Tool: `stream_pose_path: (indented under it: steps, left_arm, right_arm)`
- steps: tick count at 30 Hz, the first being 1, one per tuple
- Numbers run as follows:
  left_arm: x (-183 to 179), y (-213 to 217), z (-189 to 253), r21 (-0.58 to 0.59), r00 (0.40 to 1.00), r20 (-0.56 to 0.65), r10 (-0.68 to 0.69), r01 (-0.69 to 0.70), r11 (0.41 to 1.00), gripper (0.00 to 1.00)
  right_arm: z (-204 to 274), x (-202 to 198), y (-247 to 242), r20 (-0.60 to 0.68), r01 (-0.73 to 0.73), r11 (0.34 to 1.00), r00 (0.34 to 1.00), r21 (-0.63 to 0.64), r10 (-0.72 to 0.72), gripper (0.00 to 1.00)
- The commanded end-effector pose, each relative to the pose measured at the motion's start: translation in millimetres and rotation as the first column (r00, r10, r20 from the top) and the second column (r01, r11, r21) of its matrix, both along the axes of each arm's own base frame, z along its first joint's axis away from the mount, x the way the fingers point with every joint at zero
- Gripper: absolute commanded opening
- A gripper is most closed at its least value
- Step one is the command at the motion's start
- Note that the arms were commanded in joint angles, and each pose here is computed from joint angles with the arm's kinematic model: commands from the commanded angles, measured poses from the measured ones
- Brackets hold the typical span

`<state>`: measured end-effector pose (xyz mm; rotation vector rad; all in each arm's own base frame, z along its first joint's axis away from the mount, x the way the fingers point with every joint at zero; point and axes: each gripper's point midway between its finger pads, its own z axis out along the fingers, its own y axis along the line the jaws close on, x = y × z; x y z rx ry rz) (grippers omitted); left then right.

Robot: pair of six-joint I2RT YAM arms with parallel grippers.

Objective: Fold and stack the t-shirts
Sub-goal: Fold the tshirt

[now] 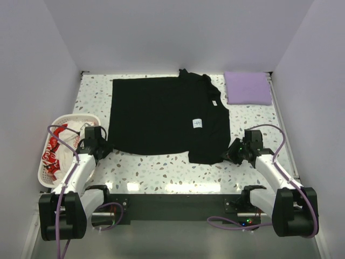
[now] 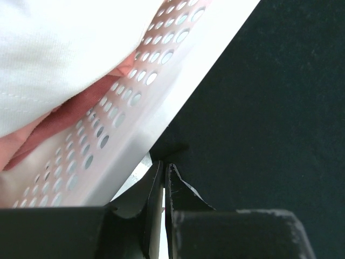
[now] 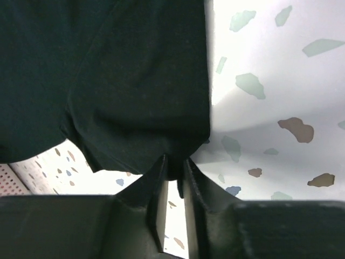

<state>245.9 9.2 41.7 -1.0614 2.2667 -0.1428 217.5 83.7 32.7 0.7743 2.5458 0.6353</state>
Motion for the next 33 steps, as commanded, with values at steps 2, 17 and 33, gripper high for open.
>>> stream_pose_path:
  steps: [2, 17, 33]
  left_arm:
    - [-1.8, 4.0, -1.4, 0.014, 1.0, -0.005, 0.017, -0.017, 1.0, 0.08]
    - [26.9, 5.8, 21.9, 0.031, 1.0, 0.02, -0.013, 0.012, 0.999, 0.11]
    - [105.1, 2.5, 45.0, 0.015, 1.0, 0.011, -0.021, 0.021, 1.0, 0.08]
  right_arm:
    - [13.2, 2.9, 9.1, 0.052, -0.027, 0.999, 0.998, 0.045, 0.025, 0.16]
    - [81.5, 52.8, 8.9, 0.199, -0.019, 0.999, 0.98, 0.042, 0.01, 0.0]
    - [114.4, 172.6, 2.8, 0.27, 0.099, 0.993, 0.956, 0.058, -0.111, 0.0]
